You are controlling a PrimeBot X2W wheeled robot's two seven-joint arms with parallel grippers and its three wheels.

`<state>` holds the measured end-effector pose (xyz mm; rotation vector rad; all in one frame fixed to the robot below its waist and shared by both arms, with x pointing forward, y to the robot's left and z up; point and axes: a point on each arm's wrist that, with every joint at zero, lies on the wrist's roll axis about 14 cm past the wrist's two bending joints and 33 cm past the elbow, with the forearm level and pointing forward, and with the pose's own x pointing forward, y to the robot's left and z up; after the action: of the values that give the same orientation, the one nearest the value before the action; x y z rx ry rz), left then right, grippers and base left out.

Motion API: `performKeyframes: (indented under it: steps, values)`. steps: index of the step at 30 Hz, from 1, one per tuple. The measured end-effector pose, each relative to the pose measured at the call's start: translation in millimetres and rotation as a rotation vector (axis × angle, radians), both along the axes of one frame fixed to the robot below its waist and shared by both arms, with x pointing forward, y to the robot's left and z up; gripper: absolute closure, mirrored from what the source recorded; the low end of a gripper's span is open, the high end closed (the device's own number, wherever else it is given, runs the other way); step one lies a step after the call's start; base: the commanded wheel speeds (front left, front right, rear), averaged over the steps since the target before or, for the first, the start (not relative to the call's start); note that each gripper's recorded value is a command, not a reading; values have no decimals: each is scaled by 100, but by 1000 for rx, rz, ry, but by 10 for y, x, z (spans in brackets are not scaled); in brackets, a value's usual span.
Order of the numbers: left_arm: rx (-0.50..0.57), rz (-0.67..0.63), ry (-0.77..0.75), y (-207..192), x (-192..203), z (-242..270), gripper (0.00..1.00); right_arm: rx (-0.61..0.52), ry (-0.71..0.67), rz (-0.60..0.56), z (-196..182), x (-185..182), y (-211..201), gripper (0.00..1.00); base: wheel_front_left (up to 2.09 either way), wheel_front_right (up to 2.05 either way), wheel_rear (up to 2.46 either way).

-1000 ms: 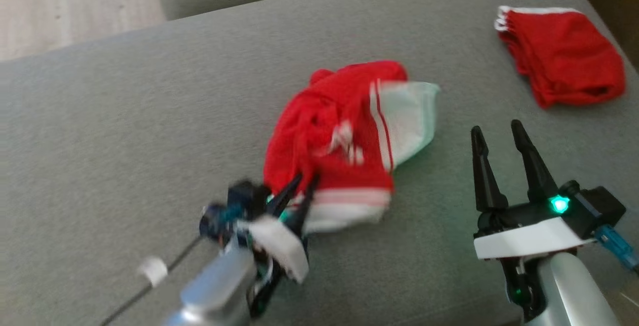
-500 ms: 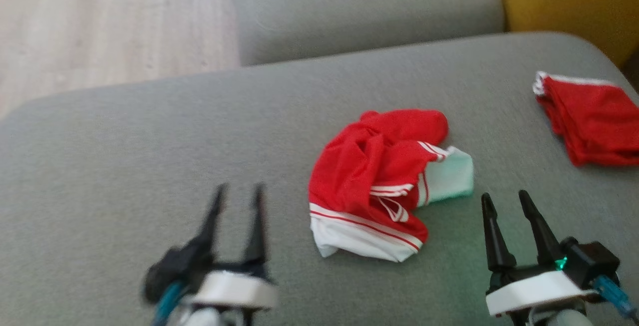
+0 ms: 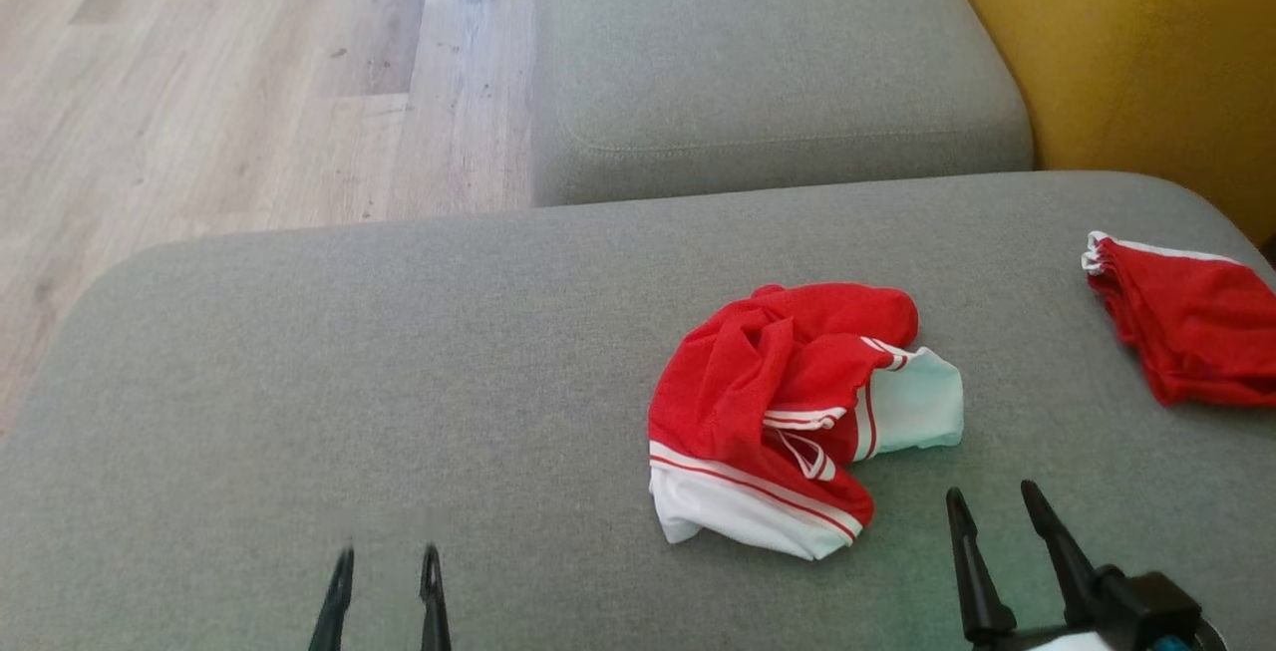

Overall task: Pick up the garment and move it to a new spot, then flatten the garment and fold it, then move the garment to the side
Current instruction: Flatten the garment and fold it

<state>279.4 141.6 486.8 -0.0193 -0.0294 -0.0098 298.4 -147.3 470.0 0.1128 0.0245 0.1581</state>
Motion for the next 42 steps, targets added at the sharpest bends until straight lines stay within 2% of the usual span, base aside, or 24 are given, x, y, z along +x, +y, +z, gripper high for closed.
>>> performKeyframes:
  steps: [18, 42]
  values:
    - [11, 42, 23, 108, -85, -83, 0, -4, -15, 6, 46, 4, 31, 0, 0, 0, 0]
    - [1, 15, 45, 41, -46, -135, 0, 2, -4, -13, 14, -13, -10, 0, 0, 0, 0]
